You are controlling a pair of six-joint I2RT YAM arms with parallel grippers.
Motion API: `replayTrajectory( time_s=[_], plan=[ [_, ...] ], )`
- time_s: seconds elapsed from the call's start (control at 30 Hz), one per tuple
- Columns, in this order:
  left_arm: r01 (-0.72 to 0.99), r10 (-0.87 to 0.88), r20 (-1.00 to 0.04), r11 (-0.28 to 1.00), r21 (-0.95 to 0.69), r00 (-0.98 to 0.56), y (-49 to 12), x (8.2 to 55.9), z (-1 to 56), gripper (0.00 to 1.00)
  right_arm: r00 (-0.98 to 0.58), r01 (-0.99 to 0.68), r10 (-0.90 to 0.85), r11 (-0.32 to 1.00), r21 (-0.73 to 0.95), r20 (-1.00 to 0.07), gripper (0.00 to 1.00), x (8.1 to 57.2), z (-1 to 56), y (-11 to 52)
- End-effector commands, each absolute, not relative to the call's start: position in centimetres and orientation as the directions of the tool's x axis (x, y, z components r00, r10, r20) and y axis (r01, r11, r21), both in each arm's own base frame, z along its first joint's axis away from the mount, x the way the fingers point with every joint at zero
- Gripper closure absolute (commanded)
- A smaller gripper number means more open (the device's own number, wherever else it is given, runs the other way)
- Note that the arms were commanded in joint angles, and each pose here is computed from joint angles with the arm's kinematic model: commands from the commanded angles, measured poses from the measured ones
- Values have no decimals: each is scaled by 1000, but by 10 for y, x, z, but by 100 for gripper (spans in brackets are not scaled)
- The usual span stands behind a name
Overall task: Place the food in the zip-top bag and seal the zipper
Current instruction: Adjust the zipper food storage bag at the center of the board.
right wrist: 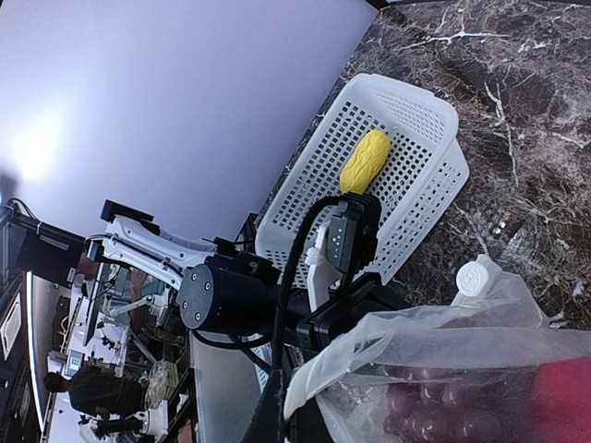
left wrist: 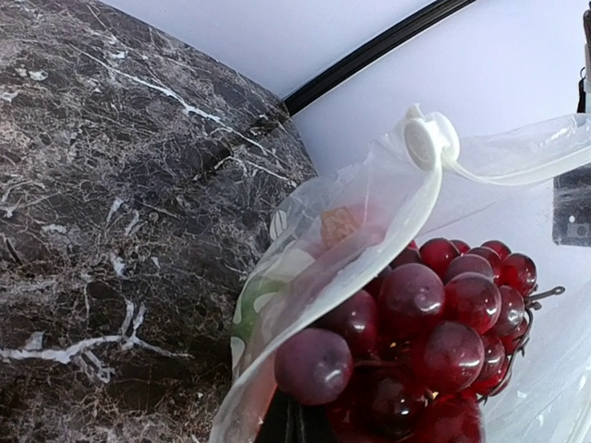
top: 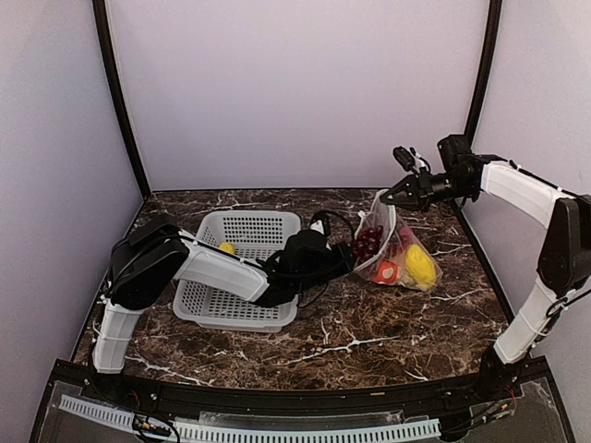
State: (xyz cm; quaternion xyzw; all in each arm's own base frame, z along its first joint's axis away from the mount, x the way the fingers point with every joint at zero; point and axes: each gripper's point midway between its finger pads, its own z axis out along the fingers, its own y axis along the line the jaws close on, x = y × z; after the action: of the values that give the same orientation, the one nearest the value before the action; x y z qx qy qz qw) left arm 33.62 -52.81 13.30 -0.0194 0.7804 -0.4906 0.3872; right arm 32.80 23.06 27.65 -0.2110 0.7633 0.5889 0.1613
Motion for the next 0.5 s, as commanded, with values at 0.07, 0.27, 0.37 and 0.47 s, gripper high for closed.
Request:
replayTrajectory(
  time_s=[0.07,0.27,0.37,0.47],
  plan=[
    [391,-383,-605,504,-770,-698,-518,321,176,99,-819,-574,-118,190,796,-562,100,323,297,227],
    [536,-315,-773,577,-616,-550,-490,291,259,99,-798,-588,-129,376,716,-588,100,342,272,216],
    [561,-300,-815,607,-563,-495,-480,280,283,99,-783,-603,-137,406,686,-607,100,346,274,214],
    [573,-302,-832,614,-543,-465,-472,278,304,99,-777,-612,-134,394,686,-615,100,346,284,215]
  ],
)
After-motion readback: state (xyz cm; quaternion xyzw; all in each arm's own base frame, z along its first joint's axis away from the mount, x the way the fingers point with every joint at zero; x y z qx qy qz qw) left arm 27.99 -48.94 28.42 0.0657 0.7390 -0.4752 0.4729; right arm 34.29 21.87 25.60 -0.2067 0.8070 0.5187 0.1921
